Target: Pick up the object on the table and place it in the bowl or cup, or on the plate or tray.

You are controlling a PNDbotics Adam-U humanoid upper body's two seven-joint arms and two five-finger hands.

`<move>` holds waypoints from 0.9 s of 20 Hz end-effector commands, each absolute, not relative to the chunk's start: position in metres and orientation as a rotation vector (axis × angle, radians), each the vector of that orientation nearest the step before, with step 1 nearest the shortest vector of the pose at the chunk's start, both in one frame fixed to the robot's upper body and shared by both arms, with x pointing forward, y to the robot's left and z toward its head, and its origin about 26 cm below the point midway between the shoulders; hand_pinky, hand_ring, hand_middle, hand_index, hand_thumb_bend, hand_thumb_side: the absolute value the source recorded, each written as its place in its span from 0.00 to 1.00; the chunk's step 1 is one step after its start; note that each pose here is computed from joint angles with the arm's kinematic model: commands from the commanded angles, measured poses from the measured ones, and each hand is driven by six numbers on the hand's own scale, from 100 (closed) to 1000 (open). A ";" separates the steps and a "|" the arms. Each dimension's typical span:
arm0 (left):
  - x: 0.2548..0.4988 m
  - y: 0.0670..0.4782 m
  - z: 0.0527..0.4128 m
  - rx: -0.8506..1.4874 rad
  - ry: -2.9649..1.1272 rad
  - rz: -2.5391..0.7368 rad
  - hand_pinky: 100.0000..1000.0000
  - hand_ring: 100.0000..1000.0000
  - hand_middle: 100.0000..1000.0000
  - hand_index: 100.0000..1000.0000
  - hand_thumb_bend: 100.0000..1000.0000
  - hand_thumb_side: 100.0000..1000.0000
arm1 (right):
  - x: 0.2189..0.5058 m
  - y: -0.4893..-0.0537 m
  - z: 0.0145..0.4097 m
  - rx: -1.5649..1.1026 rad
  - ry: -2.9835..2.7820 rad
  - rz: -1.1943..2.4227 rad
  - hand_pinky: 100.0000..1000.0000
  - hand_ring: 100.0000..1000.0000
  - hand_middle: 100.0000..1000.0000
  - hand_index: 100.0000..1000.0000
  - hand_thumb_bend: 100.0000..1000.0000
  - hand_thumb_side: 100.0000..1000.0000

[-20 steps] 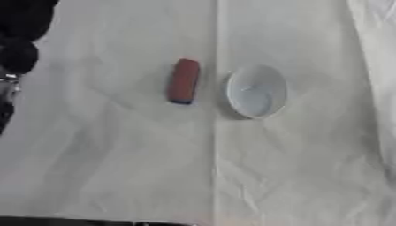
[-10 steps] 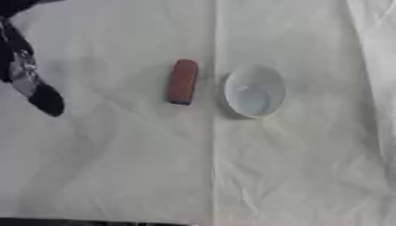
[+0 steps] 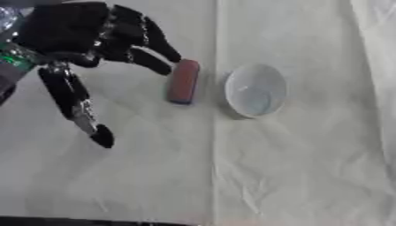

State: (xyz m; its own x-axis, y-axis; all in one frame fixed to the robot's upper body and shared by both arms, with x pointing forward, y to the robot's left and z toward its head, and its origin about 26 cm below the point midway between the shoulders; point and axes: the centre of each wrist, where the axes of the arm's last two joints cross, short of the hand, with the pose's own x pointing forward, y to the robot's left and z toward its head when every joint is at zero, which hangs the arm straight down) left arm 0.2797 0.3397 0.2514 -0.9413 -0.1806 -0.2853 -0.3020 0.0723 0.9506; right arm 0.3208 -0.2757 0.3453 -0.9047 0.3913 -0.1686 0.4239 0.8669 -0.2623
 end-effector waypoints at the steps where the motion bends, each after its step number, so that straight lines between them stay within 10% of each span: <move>1: 0.279 0.337 0.260 -0.527 2.186 1.982 0.56 0.60 0.64 0.77 0.66 0.54 | 0.320 -0.270 0.351 0.648 2.910 -0.453 0.56 0.66 0.87 0.82 0.00 0.55; 18: 0.287 0.314 0.298 -0.720 2.112 2.165 0.56 0.57 0.66 0.79 0.65 0.59 | 0.322 -0.267 0.345 0.656 2.937 -0.483 0.55 0.65 0.87 0.82 0.00 0.56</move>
